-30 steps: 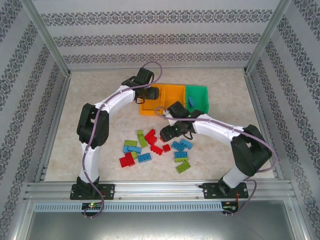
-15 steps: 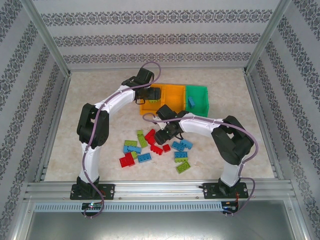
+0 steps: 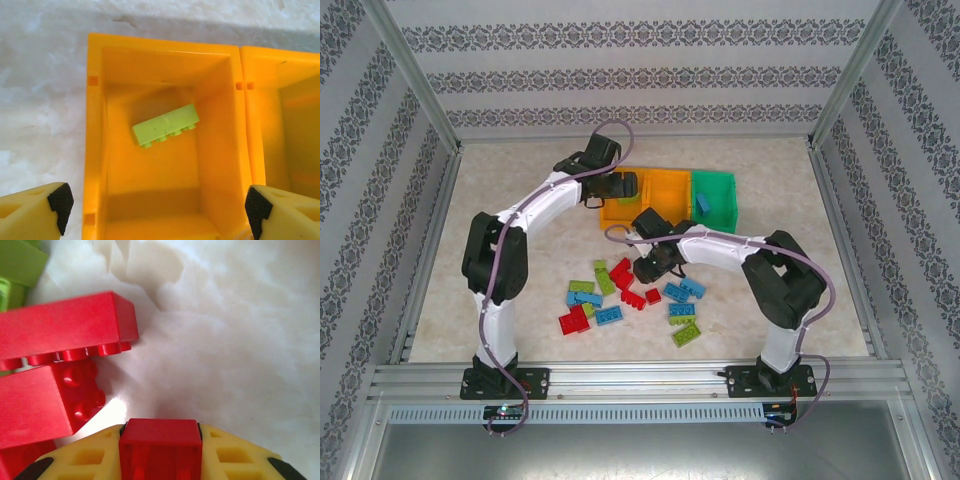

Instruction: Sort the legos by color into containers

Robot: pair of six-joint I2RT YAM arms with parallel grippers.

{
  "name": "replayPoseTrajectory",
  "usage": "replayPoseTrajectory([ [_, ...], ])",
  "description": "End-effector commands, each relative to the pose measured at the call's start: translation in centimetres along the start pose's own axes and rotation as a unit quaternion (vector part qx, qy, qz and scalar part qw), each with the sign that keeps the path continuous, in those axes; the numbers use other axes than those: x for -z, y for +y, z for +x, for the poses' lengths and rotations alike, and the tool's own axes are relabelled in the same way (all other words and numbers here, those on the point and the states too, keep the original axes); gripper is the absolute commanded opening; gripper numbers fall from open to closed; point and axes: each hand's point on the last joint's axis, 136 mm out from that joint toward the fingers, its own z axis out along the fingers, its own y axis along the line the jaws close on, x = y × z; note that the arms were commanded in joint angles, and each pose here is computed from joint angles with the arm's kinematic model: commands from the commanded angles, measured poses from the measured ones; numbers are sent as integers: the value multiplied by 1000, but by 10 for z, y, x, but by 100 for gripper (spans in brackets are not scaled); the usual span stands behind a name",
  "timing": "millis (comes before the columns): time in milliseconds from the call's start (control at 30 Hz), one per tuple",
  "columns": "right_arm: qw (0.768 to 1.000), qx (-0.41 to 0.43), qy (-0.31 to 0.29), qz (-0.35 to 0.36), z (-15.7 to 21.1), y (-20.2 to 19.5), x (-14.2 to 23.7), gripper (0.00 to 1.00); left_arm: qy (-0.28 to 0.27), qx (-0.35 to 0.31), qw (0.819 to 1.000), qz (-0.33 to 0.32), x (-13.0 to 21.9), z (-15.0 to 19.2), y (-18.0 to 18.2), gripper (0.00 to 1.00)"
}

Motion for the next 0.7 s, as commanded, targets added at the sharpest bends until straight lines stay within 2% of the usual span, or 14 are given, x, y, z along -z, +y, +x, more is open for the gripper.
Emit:
replayPoseTrajectory([
  [0,996,-33,-89,2,-41,-13,45,25,-7,10,1000,-16,15,3,12,92],
  [67,991,-59,-120,4,-57,-30,61,24,-9,11,1000,-23,19,9,17,92],
  [167,986,-94,-135,20,-74,-57,73,25,-10,14,999,-27,23,19,24,93],
  [467,971,-202,-105,70,-109,-123,56,27,19,12,999,-36,28,59,40,95],
  [567,963,-241,-90,76,-111,-139,46,28,33,-15,999,-36,31,73,38,95],
  [667,956,-273,-83,72,-113,-149,38,28,46,-70,996,-25,34,89,25,94],
])
